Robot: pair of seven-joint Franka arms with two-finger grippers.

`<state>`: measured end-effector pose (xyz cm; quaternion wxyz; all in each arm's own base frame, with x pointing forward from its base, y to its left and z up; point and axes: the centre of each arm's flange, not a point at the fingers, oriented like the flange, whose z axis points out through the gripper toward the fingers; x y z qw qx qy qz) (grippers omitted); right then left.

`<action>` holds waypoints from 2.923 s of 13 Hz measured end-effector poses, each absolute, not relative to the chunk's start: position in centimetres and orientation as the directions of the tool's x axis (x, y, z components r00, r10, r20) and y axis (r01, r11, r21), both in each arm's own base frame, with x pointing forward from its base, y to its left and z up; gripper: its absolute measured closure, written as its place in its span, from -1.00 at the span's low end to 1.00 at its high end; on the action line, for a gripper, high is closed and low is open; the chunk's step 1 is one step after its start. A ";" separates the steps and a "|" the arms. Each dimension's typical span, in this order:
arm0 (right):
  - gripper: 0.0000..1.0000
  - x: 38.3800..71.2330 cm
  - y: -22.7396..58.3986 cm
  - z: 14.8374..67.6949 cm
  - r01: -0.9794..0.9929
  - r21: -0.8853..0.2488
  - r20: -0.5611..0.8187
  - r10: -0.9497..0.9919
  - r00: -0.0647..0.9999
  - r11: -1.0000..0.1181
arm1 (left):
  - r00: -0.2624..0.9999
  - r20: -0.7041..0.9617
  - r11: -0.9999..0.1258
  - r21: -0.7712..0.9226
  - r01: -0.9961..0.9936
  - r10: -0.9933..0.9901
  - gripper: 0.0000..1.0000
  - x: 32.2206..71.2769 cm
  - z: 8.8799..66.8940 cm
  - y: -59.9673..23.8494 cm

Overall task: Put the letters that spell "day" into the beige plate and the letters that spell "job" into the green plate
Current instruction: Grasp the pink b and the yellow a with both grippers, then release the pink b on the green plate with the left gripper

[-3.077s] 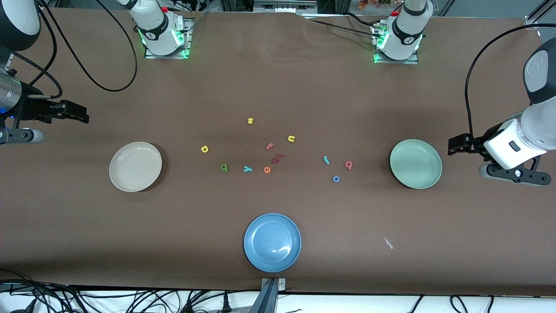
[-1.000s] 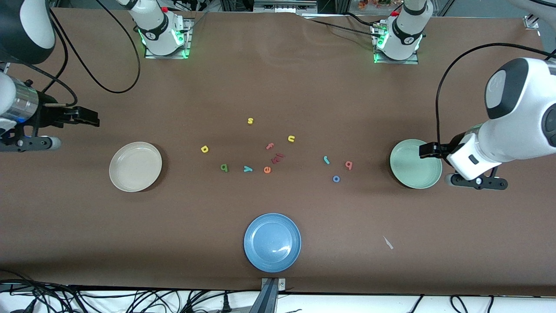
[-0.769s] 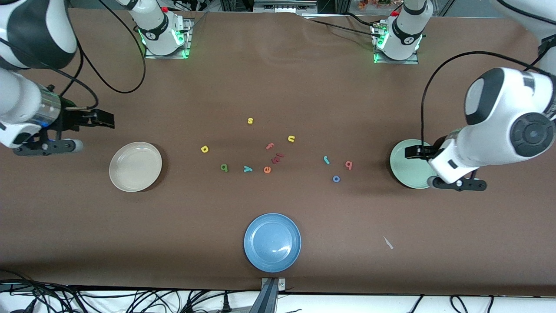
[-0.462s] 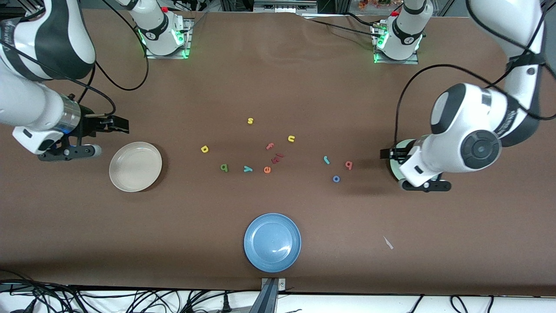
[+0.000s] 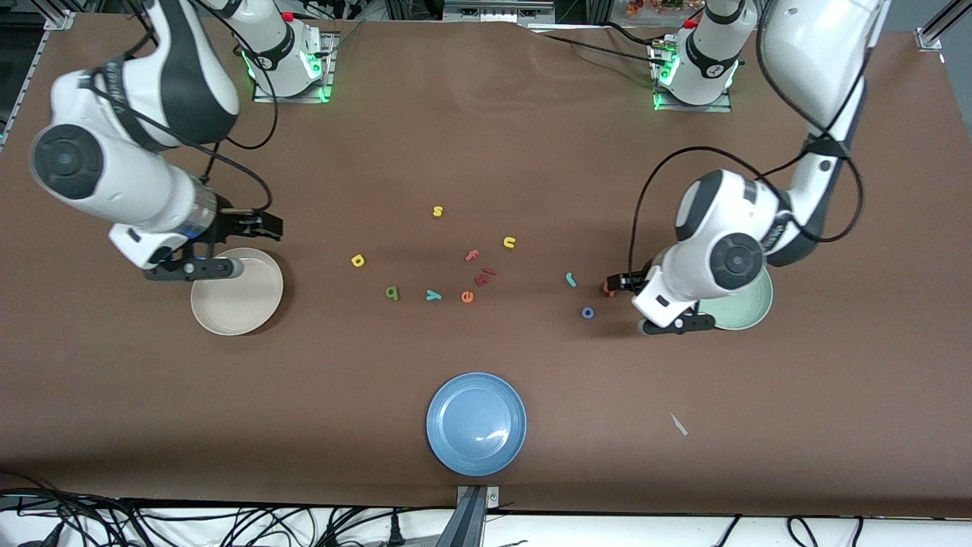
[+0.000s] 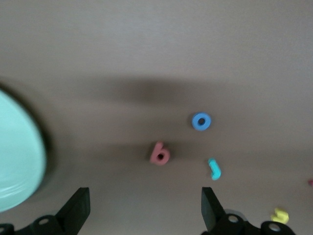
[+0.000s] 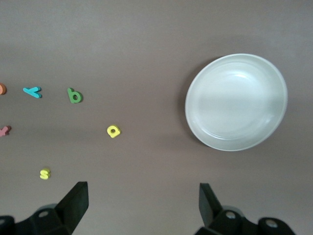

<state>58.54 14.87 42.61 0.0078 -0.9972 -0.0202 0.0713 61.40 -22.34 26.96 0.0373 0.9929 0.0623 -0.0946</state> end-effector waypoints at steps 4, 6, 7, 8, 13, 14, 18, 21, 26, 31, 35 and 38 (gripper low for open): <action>-1.00 55.3 19.1 35.7 0.006 -0.035 -0.092 0.009 0.996 -0.999 | 0.974 -0.191 -0.988 0.062 0.140 0.126 -0.76 58.6 20.8 -23.9; -1.00 53.7 19.2 32.7 0.006 -0.030 -0.108 0.010 0.994 -1.000 | 0.970 -0.207 -0.988 0.056 0.141 0.127 -0.37 58.3 19.2 -23.9; -1.00 53.2 19.3 31.9 0.010 -0.029 -0.116 0.013 0.993 -1.000 | 0.971 -0.207 -0.990 0.047 0.134 0.121 -0.37 58.1 18.8 -23.9; -1.00 52.9 19.5 31.3 0.012 -0.029 -0.120 0.016 0.993 -1.000 | 0.975 -0.191 -0.992 0.022 0.122 0.116 -0.37 58.1 18.5 -24.0; -1.00 52.3 23.3 25.4 -0.004 -0.034 -0.095 -0.001 0.995 -0.999 | 0.983 -0.109 -0.989 -0.032 0.142 0.144 -0.30 58.4 17.1 -24.3; -1.00 52.2 23.7 23.9 -0.005 -0.026 -0.094 -0.003 0.996 -1.000 | 0.983 -0.109 -0.989 -0.032 0.142 0.145 -0.20 58.4 17.0 -24.3; -1.00 52.5 24.2 21.5 0.001 -0.003 -0.093 0.002 0.996 -1.000 | 0.984 -0.103 -0.989 -0.027 0.146 0.148 0.16 58.5 17.2 -24.6; -0.98 53.1 24.5 20.7 -0.006 -0.006 -0.069 -0.005 0.998 -1.000 | 0.982 -0.102 -0.988 -0.026 0.154 0.156 0.44 58.4 17.3 -24.9; -0.82 53.3 24.5 18.9 -0.016 -0.013 -0.079 -0.015 0.997 -1.000 | 0.982 -0.101 -0.987 -0.026 0.157 0.159 0.52 58.5 17.3 -24.9; -0.67 53.5 23.4 17.9 -0.025 -0.005 -0.091 -0.024 0.996 -1.000 | 0.984 -0.097 -0.989 -0.045 0.144 0.148 0.52 60.7 21.3 -21.5; -0.44 53.7 22.7 17.5 -0.023 -0.004 -0.096 -0.023 0.995 -1.000 | 0.976 -0.206 -0.998 -0.029 0.062 0.066 0.52 61.9 28.2 -11.3; -0.30 53.7 22.7 17.4 -0.022 -0.003 -0.099 -0.021 0.995 -1.000 | 0.964 -0.267 -1.000 0.006 0.011 0.009 0.52 61.8 29.3 -1.8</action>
